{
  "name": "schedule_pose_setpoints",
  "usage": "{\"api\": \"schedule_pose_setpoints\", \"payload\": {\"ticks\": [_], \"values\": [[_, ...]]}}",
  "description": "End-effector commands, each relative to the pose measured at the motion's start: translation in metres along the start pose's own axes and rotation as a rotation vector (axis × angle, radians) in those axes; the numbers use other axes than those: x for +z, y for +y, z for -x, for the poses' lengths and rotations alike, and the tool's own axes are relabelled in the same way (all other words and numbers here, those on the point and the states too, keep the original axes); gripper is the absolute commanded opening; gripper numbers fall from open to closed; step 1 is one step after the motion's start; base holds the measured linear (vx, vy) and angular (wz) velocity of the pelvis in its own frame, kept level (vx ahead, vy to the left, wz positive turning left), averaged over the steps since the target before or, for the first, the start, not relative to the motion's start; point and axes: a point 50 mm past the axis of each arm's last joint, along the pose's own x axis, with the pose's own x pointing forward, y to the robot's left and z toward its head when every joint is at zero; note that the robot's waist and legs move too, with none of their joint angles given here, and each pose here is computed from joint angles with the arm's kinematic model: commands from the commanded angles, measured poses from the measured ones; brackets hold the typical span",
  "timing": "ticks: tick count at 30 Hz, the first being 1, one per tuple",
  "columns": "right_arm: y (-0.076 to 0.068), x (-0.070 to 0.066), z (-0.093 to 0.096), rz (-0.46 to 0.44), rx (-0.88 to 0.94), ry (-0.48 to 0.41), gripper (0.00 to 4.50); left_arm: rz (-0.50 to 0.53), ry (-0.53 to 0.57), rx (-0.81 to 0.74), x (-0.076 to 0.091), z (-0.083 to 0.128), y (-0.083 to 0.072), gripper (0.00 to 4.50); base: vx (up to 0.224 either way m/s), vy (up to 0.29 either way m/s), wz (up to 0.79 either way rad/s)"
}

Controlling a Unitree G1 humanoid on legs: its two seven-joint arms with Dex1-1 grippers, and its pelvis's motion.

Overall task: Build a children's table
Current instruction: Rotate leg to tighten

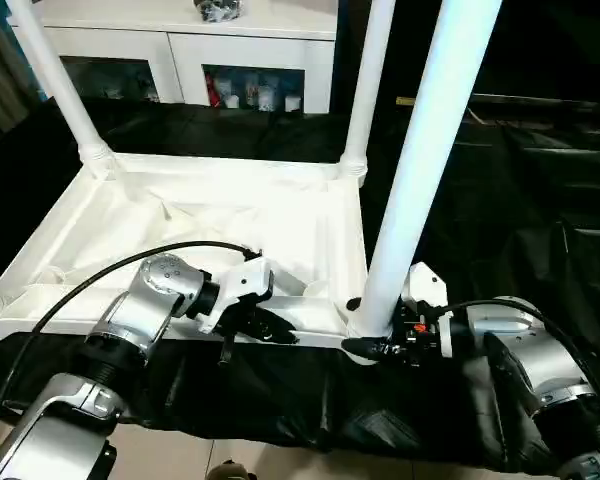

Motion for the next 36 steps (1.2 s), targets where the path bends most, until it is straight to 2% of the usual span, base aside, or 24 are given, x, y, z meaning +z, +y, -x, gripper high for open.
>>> {"api": "schedule_pose_setpoints", "payload": {"ticks": [1, 6, 12, 16, 17, 20, 21, 22, 23, 25, 28, 29, 30, 34, 36], "values": [[0.007, 0.0, -0.011, -0.006, 0.06, 0.006, 2.86, -0.028, -0.026, -0.019, 0.008, -0.004, 0.001, 0.0, 0.0, 0.0, 0.0], [0.01, -0.003, -0.013, -0.061, -0.019, -0.053, 2.78, -0.013, -0.031, 0.042, 0.008, -0.006, 0.006, 0.0, 0.0, 0.0, 0.0], [-0.012, -0.014, -0.024, -0.18, -0.463, -0.117, 2.76, 0.017, -0.058, 0.222, 0.019, -0.023, 0.018, 0.0, 0.0, 0.0, 0.0], [-0.016, -0.019, -0.033, -0.241, -0.592, -0.136, 2.76, 0.022, -0.084, 0.276, 0.028, -0.038, 0.019, 0.0, 0.0, 0.0, 0.0], [-0.018, -0.02, -0.041, -0.283, -0.672, -0.145, 2.76, 0.032, -0.101, 0.314, 0.033, -0.049, 0.019, 0.0, 0.0, 0.0, 0.0], [-0.022, -0.018, -0.05, -0.319, -0.761, -0.148, 2.76, 0.044, -0.124, 0.343, 0.039, -0.061, 0.018, 0.0, 0.0, 0.0, 0.0], [-0.024, -0.015, -0.059, -0.33, -0.809, -0.155, 2.76, 0.045, -0.144, 0.34, 0.044, -0.071, 0.015, 0.0, 0.0, 0.0, 0.0], [-0.024, -0.013, -0.062, -0.332, -0.818, -0.162, 2.76, 0.038, -0.145, 0.336, 0.045, -0.074, 0.014, 0.0, 0.0, 0.0, 0.0], [-0.024, -0.012, -0.063, -0.332, -0.814, -0.171, 3.11, 0.027, -0.14, 0.328, 0.044, -0.075, 0.013, 0.0, 0.0, 0.0, 0.0], [-0.024, -0.009, -0.065, -0.341, -0.783, -0.202, 3.45, -0.01, -0.12, 0.295, 0.041, -0.076, 0.01, 0.0, 0.0, 0.0, 0.0], [-0.025, -0.006, -0.062, -0.339, -0.752, -0.224, 3.55, -0.03, -0.123, 0.275, 0.039, -0.074, 0.009, 0.0, 0.0, 0.0, 0.0], [-0.026, -0.006, -0.061, -0.328, -0.741, -0.224, 3.73, -0.029, -0.126, 0.278, 0.038, -0.072, 0.01, 0.0, 0.0, 0.0, 0.0], [-0.024, -0.004, -0.054, -0.26, -0.671, -0.217, 3.85, -0.05, -0.115, 0.265, 0.034, -0.063, 0.011, 0.0, 0.0, 0.0, 0.0], [-0.019, -0.002, -0.046, -0.204, -0.565, -0.222, 3.95, -0.067, -0.093, 0.251, 0.031, -0.054, 0.012, 0.0, 0.0, 0.0, 0.0], [-0.011, -0.003, -0.038, -0.148, -0.426, -0.185, 3.95, -0.082, -0.084, 0.217, 0.028, -0.044, 0.011, 0.0, 0.0, 0.0, 0.0]]}}
